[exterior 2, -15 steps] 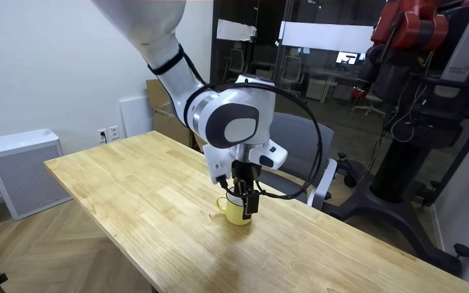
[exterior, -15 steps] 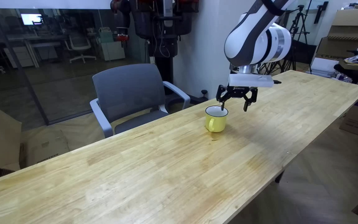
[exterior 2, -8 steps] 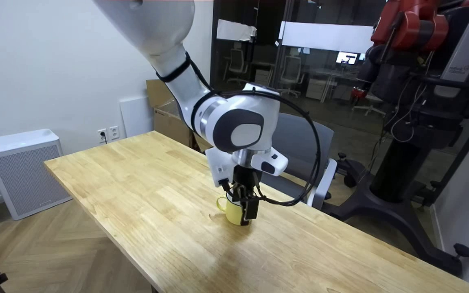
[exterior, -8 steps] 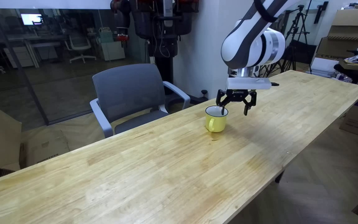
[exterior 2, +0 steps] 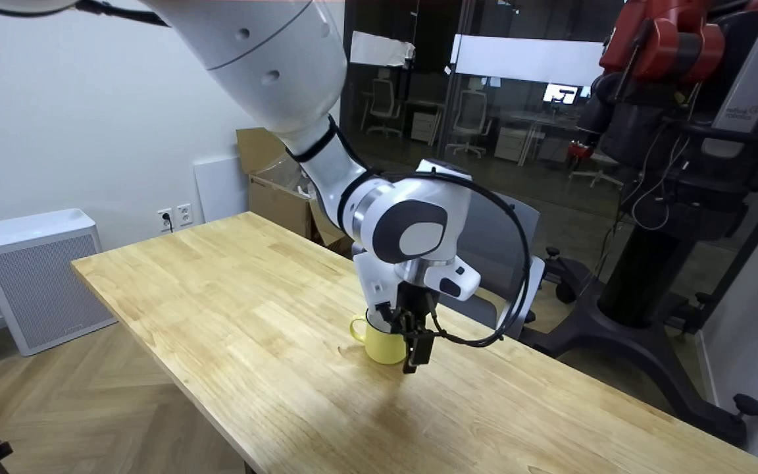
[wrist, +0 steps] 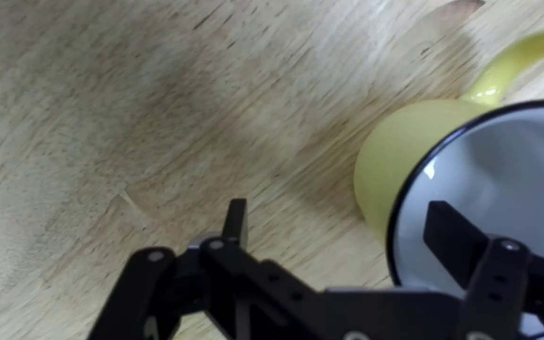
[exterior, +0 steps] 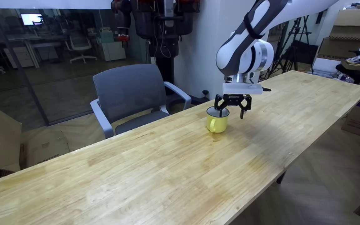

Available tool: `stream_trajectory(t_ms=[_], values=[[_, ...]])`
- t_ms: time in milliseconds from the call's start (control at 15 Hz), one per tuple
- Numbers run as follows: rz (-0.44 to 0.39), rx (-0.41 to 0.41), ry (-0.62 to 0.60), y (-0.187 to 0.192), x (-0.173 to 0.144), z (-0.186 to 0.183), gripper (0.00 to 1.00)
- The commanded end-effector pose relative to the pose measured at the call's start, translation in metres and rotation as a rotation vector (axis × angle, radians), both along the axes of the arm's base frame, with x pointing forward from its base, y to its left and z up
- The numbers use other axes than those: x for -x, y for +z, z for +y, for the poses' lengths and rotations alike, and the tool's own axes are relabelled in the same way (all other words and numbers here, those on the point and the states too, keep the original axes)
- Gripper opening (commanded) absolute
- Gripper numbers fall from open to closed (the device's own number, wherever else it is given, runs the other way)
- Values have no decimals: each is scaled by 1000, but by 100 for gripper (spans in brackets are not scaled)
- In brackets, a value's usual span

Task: Move the yellow mug forwards

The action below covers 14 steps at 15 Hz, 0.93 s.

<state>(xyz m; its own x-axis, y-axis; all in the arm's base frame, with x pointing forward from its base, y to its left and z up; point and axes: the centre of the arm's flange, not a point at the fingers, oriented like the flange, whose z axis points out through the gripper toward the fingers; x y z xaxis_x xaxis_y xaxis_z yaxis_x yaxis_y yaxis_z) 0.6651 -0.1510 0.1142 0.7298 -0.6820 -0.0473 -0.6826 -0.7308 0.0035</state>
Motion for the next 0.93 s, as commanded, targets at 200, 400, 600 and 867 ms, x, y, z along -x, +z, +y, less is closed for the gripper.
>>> stream_trajectory(t_ms=[200, 400, 600, 867], values=[[-48, -10, -42, -7, -29, -5, 49], [-66, -11, -36, -6, -31, 1, 28], [-86, -10, -32, -4, -32, 5, 7], [-99, 2, -27, -3, -32, 10, 0]])
